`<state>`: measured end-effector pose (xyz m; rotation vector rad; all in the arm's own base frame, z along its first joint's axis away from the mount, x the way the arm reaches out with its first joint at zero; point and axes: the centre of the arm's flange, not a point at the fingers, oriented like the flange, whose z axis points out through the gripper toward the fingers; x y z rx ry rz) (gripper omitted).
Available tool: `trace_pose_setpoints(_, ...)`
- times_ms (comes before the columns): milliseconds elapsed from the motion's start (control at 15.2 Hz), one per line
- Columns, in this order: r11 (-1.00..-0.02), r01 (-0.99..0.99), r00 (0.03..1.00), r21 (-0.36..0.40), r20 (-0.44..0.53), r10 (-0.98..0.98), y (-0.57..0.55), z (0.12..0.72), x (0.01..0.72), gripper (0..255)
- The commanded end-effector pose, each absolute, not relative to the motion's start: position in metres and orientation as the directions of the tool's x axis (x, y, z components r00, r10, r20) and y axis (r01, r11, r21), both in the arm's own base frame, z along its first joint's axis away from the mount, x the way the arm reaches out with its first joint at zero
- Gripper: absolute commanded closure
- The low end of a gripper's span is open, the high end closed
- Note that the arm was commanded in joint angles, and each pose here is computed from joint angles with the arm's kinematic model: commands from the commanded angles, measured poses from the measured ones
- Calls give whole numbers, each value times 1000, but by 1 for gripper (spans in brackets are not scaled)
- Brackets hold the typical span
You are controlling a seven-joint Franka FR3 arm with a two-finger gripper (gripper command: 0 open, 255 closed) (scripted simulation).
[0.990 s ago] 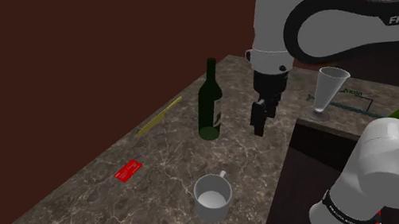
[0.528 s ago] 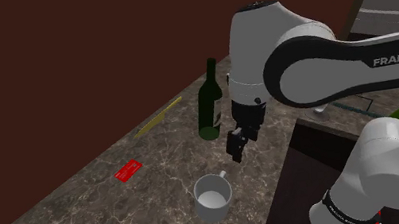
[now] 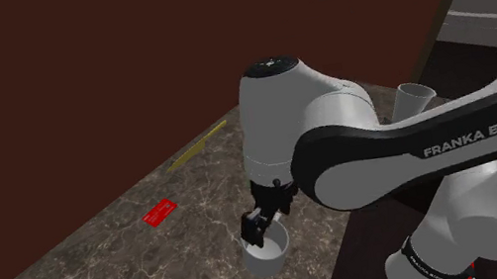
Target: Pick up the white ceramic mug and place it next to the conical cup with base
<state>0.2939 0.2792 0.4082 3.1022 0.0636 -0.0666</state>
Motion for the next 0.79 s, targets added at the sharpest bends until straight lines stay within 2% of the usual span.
trace_pose_setpoints(0, -999, 30, 999, 40, -34, 29, 301, 396, 298, 0)
trace_pose_setpoints(198, -999, 14, 1000, 47, -20, 14, 336, 376, 303, 0)
trace_pose_setpoints(726, -999, 14, 1000, 47, -20, 13, 335, 336, 302, 0)
